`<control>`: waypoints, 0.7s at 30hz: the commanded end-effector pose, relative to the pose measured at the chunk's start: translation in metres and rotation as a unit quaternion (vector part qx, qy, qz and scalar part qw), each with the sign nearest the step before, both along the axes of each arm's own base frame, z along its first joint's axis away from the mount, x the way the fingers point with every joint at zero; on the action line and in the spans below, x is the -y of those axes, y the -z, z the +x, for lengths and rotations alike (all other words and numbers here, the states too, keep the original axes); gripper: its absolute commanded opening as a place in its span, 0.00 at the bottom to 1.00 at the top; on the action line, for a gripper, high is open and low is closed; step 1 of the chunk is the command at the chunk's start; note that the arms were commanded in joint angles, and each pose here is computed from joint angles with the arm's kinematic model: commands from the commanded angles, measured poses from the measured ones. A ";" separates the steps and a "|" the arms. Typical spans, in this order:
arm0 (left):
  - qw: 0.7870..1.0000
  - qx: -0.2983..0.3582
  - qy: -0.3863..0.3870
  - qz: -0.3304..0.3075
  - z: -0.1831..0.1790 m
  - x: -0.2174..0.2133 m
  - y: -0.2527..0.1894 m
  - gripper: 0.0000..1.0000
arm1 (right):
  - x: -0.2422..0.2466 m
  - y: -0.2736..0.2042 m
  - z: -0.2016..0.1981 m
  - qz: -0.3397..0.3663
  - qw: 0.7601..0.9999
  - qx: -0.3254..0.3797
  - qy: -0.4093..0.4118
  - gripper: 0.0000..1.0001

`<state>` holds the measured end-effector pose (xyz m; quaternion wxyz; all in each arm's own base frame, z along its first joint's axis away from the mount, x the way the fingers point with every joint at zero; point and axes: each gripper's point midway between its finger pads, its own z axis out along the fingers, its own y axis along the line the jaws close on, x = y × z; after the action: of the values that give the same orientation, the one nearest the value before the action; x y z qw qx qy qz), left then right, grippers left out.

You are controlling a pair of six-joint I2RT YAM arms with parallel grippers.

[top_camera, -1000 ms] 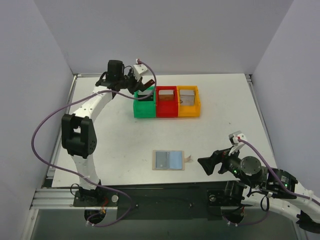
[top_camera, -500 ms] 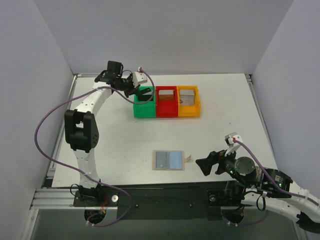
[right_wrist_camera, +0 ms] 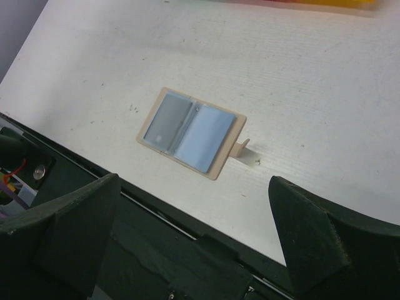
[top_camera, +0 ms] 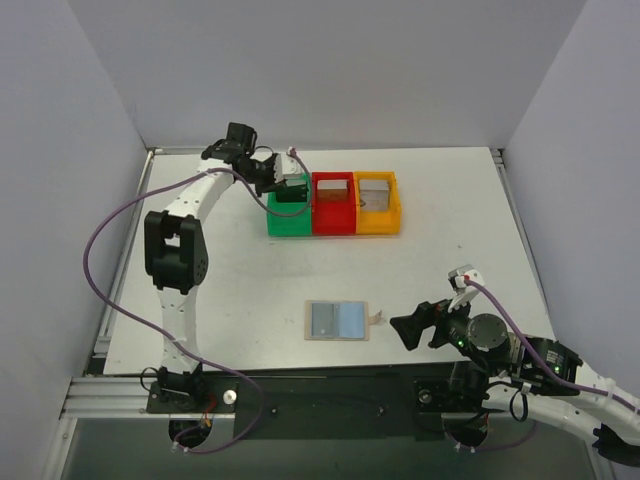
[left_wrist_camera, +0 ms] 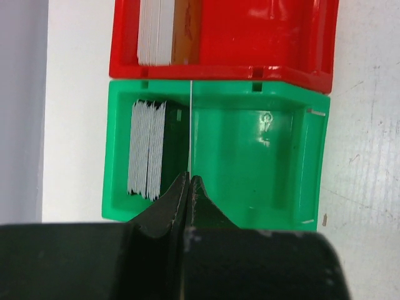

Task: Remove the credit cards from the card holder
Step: Place the credit card in the storage box.

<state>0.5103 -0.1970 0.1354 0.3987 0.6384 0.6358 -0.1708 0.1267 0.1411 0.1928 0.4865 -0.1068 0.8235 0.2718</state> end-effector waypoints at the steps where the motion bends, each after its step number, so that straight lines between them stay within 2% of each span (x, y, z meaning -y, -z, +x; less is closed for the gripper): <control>1: 0.998 0.049 0.034 0.014 0.006 0.012 -0.024 0.00 | -0.002 -0.004 0.006 0.011 1.000 0.016 0.011 1.00; 11: 0.997 0.040 0.036 0.053 0.007 0.007 0.004 0.00 | -0.002 0.004 0.008 0.007 1.000 0.013 0.019 1.00; 21: 0.995 0.057 0.018 0.077 0.014 0.002 0.007 0.00 | -0.008 0.002 0.008 0.008 1.000 0.019 0.007 1.00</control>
<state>0.5170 -0.1979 0.1218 0.3724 0.6796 0.6213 -0.1160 0.1312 0.1448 0.1801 0.4896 -0.1036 0.8243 0.2647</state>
